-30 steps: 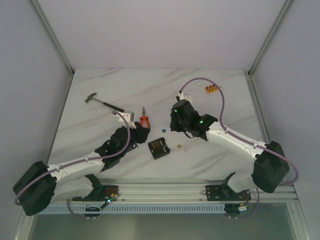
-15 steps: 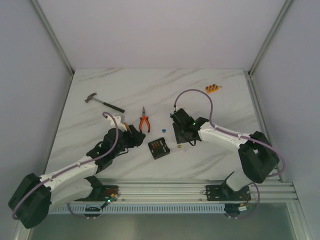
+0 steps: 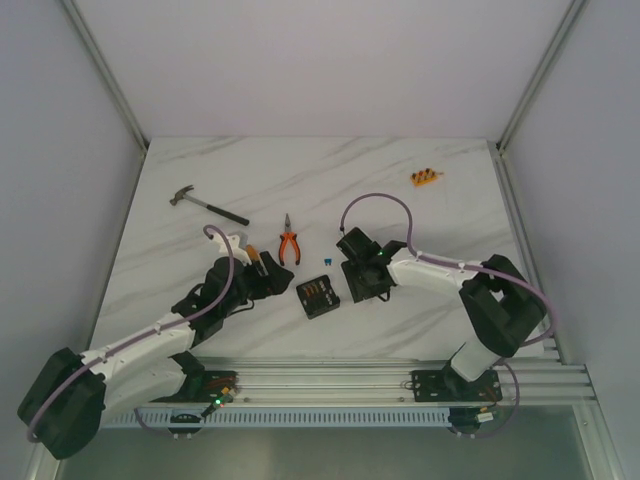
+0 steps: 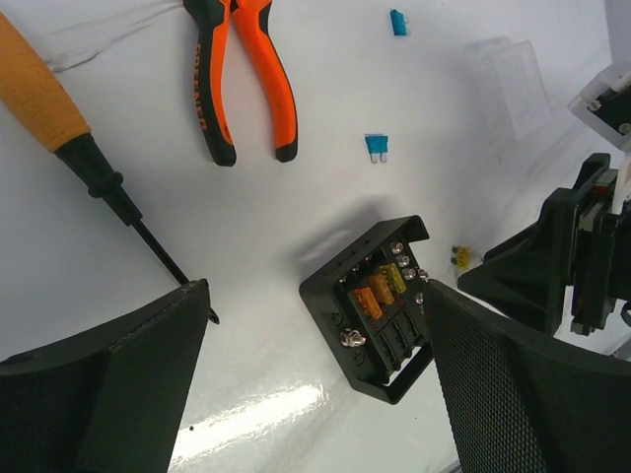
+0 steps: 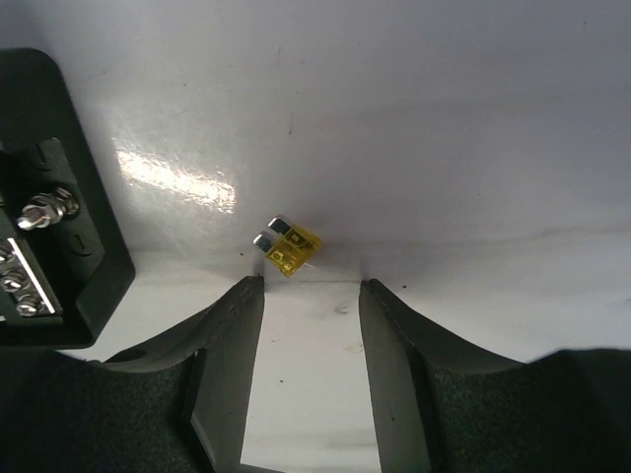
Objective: Snap on the fuse box
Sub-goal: Pick up the fuse from the center of the board.
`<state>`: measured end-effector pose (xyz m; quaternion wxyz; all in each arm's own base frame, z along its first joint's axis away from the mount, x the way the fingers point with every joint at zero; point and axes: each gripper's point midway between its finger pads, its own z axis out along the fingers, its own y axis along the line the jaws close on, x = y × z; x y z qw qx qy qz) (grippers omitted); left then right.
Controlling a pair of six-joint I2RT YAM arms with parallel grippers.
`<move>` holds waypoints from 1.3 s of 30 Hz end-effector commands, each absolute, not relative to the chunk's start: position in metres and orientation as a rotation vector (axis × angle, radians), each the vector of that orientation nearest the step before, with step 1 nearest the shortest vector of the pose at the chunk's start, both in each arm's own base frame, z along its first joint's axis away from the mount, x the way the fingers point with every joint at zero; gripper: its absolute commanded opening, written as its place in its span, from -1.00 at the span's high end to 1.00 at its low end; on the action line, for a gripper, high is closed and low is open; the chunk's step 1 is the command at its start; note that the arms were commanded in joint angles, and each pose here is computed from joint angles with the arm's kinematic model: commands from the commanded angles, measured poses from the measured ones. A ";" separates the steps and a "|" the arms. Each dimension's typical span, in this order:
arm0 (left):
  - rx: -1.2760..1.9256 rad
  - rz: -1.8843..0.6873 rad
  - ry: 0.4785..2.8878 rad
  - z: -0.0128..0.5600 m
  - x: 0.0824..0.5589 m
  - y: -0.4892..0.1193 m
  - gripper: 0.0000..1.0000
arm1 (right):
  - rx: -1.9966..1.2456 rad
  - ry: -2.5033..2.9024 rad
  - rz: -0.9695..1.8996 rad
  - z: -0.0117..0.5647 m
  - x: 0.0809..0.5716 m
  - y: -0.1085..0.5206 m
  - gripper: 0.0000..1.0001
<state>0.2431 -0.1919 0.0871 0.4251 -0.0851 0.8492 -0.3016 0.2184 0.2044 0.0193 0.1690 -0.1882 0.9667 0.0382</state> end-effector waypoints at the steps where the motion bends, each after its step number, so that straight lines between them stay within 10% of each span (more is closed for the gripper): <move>1: -0.223 -0.759 2.156 0.081 0.240 -0.192 -0.98 | -0.585 2.785 0.050 0.008 0.211 0.196 -0.01; 39: -0.245 -0.760 2.173 0.082 0.240 -0.189 -1.00 | -0.230 2.770 0.101 0.051 0.263 0.213 -0.06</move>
